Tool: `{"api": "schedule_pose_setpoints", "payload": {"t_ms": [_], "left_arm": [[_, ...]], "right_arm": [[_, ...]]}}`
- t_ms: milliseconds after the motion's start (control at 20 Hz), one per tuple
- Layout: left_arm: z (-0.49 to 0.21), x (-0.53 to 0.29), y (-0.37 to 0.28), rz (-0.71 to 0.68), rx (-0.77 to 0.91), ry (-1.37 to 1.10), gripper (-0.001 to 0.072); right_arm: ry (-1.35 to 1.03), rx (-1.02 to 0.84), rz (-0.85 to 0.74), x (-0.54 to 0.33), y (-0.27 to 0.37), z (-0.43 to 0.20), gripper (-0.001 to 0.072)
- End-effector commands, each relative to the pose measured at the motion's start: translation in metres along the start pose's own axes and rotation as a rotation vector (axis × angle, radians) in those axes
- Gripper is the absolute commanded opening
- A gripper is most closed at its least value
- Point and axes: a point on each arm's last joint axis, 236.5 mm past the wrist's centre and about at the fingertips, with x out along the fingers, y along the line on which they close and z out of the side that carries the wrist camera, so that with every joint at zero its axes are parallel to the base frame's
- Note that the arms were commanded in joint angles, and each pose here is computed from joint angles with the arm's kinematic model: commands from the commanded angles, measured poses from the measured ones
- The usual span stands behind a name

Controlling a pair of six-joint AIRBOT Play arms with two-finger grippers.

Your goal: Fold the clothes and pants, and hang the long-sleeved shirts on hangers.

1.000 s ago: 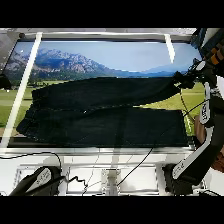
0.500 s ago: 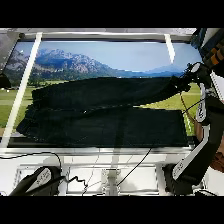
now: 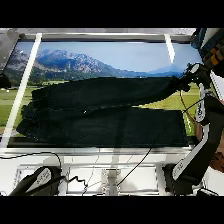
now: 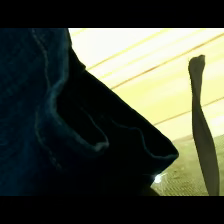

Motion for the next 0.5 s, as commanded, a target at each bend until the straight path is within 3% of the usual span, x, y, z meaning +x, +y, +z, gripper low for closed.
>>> {"api": "schedule_pose_setpoints", "payload": {"t_ms": [0, 450], "left_arm": [[0.0, 0.0, 0.0, 0.0, 0.001, 0.0, 0.0687], [0.0, 0.0, 0.0, 0.0, 0.001, 0.0, 0.0687]], "right_arm": [[-0.016, -0.017, 0.004, -0.018, 0.005, 0.008, 0.002], [-0.37, -0.18, 0.058, -0.156, 0.037, 0.06, 0.0018]]}}
